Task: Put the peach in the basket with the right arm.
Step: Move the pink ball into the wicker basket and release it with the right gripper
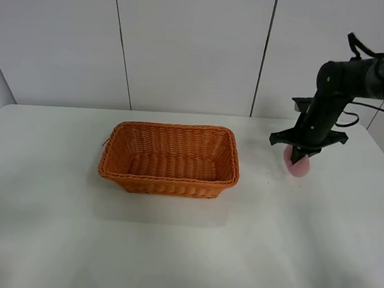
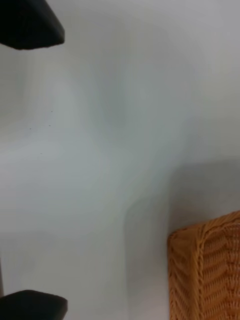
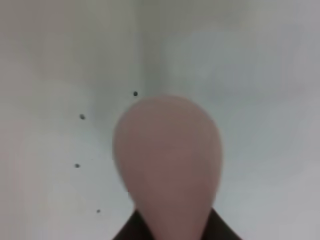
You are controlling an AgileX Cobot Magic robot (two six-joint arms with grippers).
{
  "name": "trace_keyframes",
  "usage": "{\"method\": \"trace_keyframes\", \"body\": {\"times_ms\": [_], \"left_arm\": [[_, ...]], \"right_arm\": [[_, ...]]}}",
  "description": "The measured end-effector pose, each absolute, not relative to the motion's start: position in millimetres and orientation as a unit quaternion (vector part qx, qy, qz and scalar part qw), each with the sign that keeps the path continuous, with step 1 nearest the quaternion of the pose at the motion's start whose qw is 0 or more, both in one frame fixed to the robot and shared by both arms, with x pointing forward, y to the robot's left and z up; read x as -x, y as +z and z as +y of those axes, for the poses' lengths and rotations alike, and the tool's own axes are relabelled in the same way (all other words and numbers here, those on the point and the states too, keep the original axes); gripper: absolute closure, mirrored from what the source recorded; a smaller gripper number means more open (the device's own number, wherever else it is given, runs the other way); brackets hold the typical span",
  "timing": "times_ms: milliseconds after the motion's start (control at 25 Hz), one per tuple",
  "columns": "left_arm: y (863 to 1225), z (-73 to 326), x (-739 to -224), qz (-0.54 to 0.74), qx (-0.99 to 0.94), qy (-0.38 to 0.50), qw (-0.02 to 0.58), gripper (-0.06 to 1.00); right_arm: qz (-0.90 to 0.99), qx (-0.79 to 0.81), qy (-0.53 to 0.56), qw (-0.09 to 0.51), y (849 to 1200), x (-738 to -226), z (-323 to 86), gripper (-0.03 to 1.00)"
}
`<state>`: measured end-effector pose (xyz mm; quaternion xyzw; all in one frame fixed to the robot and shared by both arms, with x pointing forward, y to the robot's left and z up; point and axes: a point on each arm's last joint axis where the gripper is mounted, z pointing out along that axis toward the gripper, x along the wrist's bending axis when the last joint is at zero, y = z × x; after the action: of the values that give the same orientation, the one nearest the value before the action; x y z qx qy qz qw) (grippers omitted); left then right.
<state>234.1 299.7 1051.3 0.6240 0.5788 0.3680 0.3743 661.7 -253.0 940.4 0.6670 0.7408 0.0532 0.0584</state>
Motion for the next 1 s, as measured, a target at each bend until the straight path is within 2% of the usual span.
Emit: {"method": "trace_keyframes", "body": {"times_ms": [160,440,760,880,1000], "left_arm": [[1051,300,-234,0.579,-0.624,0.368,0.374,-0.04],[1051,300,-234,0.579,-0.624,0.368,0.374,-0.04],[1051,300,-234,0.579,-0.624,0.368,0.374,-0.04],[1051,300,-234,0.579,-0.624,0.368,0.374,-0.04],[1051,300,-234,0.579,-0.624,0.368,0.374,-0.04]], "right_arm": [[0.739,-0.666,0.069,0.075,995,-669,-252,0.96],[0.734,-0.664,0.100,0.104,1046,-680,-252,0.96],[0.729,-0.662,0.136,0.111,1067,-683,-245,0.96],[0.743,-0.643,0.143,0.115,1073,-678,-225,0.96],[0.772,-0.607,0.148,0.116,1076,-670,-186,0.96]]}}
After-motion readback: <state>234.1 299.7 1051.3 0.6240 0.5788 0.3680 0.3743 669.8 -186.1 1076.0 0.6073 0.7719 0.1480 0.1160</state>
